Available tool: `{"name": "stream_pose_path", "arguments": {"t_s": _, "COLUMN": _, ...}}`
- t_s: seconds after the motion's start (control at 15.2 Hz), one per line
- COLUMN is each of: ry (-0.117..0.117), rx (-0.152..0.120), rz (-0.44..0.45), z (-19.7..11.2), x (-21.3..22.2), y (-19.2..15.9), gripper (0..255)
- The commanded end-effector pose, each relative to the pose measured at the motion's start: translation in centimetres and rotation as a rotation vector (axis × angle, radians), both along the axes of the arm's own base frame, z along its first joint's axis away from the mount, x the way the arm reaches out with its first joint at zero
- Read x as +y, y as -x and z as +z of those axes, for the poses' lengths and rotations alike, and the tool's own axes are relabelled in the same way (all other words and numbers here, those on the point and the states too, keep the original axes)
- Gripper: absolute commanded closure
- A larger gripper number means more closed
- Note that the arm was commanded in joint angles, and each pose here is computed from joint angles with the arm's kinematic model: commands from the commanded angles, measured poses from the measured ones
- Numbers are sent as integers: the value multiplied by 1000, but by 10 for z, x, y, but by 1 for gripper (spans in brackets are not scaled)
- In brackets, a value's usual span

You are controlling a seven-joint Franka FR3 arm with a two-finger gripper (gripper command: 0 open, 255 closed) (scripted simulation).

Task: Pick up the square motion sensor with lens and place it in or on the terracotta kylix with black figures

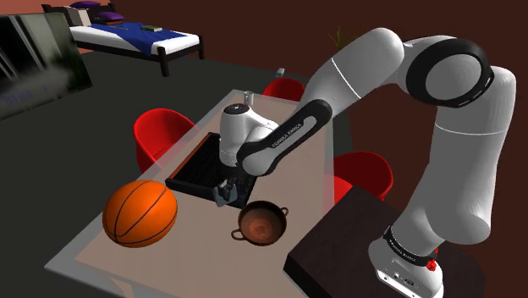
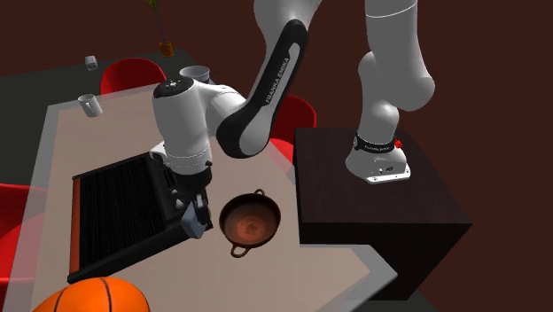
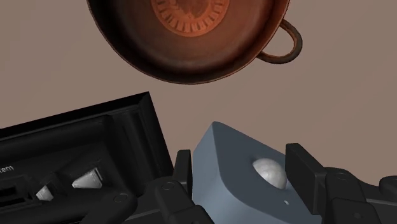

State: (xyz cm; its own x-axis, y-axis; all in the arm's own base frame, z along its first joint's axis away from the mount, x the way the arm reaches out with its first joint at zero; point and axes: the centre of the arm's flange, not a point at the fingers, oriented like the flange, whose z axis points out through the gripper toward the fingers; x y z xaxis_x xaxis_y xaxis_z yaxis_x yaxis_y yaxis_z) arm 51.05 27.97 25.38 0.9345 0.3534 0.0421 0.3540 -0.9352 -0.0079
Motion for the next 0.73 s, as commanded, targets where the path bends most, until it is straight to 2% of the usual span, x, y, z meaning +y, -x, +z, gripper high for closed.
{"name": "stream_pose_path", "arguments": {"t_s": 0.0, "ry": 0, "rx": 0, "rz": 0, "z": 4, "x": -15, "y": 17, "gripper": 255}}
{"name": "stream_pose_path", "arguments": {"t_s": 0.59, "ry": 0, "rx": 0, "rz": 0, "z": 10, "x": -88, "y": 116, "gripper": 255}}
{"name": "stream_pose_path", "arguments": {"t_s": 0.66, "ry": 0, "rx": 0, "rz": 0, "z": 5, "x": -88, "y": 116, "gripper": 255}}
